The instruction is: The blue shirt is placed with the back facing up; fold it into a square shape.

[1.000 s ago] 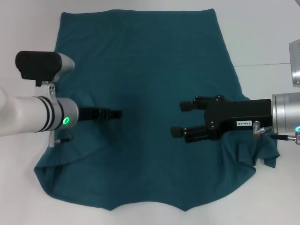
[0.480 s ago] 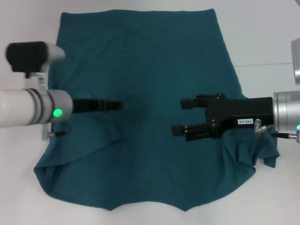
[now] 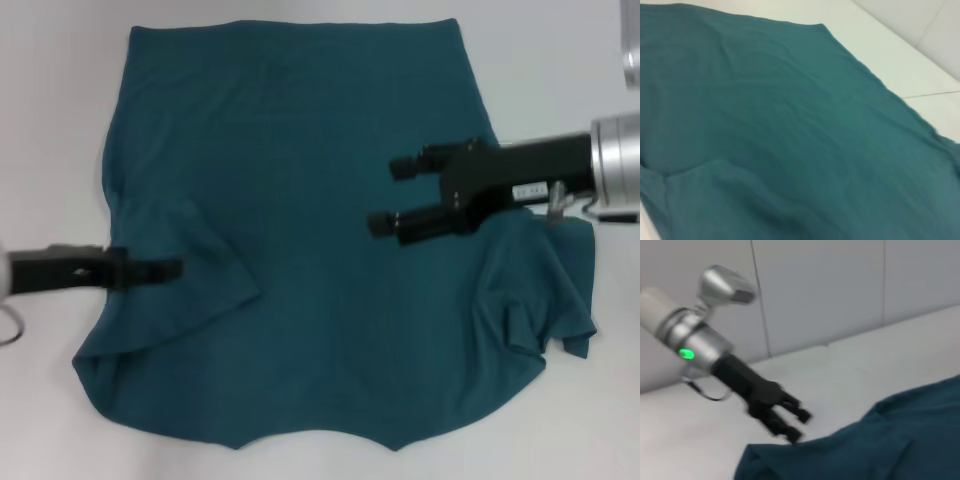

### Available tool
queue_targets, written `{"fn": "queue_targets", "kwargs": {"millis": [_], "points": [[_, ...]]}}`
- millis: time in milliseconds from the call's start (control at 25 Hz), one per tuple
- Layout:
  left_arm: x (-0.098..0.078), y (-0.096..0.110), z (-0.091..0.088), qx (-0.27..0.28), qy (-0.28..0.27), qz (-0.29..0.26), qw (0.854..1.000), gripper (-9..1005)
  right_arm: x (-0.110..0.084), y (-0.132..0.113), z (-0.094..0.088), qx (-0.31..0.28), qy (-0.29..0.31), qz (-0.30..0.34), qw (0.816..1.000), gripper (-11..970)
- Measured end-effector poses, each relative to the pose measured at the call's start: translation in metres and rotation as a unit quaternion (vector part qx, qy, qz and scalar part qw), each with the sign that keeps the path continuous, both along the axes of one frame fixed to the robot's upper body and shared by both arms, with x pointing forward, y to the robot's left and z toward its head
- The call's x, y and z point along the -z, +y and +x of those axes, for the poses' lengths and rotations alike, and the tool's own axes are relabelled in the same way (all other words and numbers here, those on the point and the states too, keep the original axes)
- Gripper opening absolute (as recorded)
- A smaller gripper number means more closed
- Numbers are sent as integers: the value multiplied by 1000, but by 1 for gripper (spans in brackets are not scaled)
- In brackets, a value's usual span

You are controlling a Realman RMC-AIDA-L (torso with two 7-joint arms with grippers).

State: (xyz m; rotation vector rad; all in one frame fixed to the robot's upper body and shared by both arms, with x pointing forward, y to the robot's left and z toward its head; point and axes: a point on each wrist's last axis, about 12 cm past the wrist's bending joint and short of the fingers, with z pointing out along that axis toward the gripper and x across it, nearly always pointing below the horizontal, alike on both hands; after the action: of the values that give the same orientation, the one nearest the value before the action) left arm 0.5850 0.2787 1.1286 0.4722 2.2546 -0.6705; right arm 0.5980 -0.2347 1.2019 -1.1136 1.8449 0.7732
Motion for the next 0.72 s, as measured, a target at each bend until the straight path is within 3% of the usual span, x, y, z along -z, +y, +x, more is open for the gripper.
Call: {"fn": "queue_targets", "kwargs": {"millis": [280,400,720], "points": [[-9,53,-47,61,-22,-69,995,933,-36,15,4,53,29,-81,995,893],[-7,67,-59,60,-24,-78,995,933,-44,19,7,74,47,-102,991,892],[3,74,-76,67,-22,-64,995,933,-52,25,14,114,91,-189,971,885]]}}
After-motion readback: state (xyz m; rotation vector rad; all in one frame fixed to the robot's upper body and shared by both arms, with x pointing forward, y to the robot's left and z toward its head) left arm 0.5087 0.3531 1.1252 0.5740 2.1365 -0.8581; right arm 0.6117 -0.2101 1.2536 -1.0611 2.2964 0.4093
